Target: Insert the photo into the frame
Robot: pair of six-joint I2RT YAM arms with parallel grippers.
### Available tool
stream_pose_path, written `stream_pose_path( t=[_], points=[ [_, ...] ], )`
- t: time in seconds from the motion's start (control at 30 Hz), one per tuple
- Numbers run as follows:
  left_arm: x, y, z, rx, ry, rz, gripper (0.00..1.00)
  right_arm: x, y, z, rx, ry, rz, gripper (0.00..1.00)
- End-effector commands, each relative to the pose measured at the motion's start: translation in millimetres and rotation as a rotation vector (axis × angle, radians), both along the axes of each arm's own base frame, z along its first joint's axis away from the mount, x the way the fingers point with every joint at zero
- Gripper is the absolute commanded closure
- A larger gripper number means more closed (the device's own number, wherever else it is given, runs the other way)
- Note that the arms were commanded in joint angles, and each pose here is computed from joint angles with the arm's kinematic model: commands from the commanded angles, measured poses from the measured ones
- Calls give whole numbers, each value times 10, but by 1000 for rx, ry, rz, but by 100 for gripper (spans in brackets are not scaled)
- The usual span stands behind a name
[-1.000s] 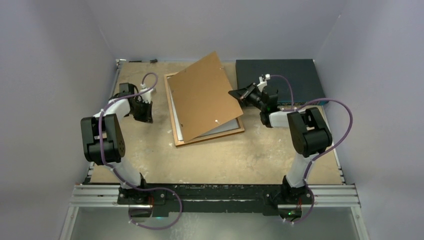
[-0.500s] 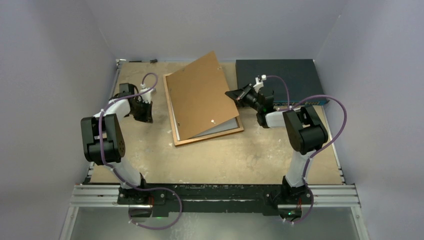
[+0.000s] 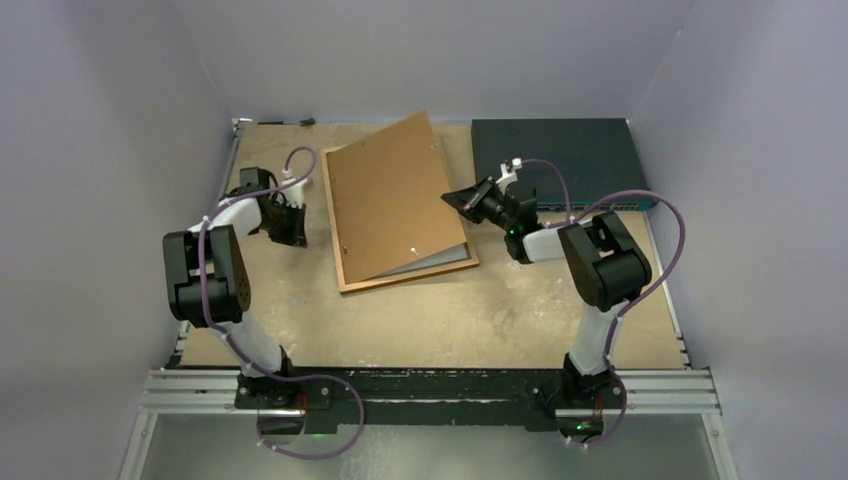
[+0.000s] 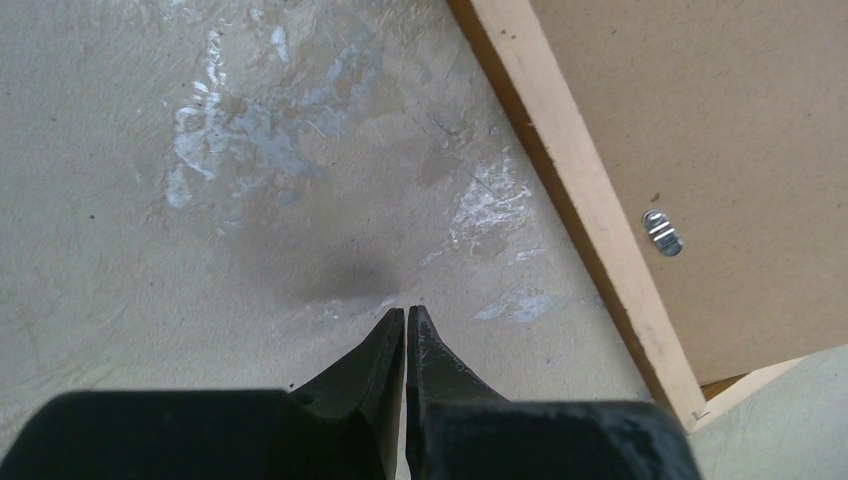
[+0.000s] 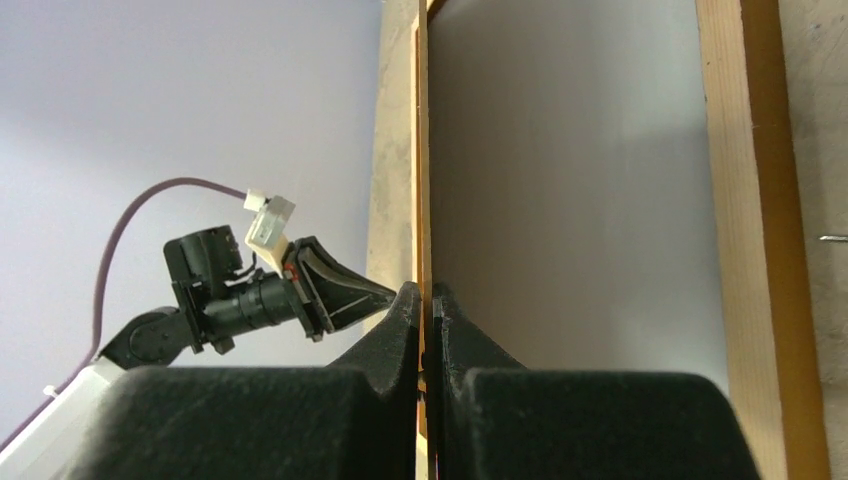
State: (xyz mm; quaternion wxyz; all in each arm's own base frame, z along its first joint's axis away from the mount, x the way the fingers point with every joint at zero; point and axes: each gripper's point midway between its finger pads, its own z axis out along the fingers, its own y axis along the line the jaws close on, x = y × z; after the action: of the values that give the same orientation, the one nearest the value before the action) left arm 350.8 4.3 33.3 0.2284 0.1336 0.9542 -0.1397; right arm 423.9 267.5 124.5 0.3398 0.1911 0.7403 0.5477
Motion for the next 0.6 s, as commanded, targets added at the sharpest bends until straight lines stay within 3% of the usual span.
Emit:
stream_pose_path(
  t=[0.0,0.1,0.17,0.2,0.33,0.57],
  points=[
    [81,-32,22,-40,-19,6,98,-164,198,150,-12,-72,59,100],
    [116,-52,59,-53,-22,7,97,-217,251,36,-43,-57,93,99],
    [131,-53,84,-56,-25,8,97,-215,270,-35,-89,-43,112,86],
    [142,-53,102,-55,-28,6,97,-209,273,-77,-124,-33,117,71],
    [153,-44,140,-49,-35,2,97,-117,240,-179,-288,-12,135,45],
    [152,-22,163,-38,-40,4,97,-62,106,-321,-491,24,153,24]
  ],
)
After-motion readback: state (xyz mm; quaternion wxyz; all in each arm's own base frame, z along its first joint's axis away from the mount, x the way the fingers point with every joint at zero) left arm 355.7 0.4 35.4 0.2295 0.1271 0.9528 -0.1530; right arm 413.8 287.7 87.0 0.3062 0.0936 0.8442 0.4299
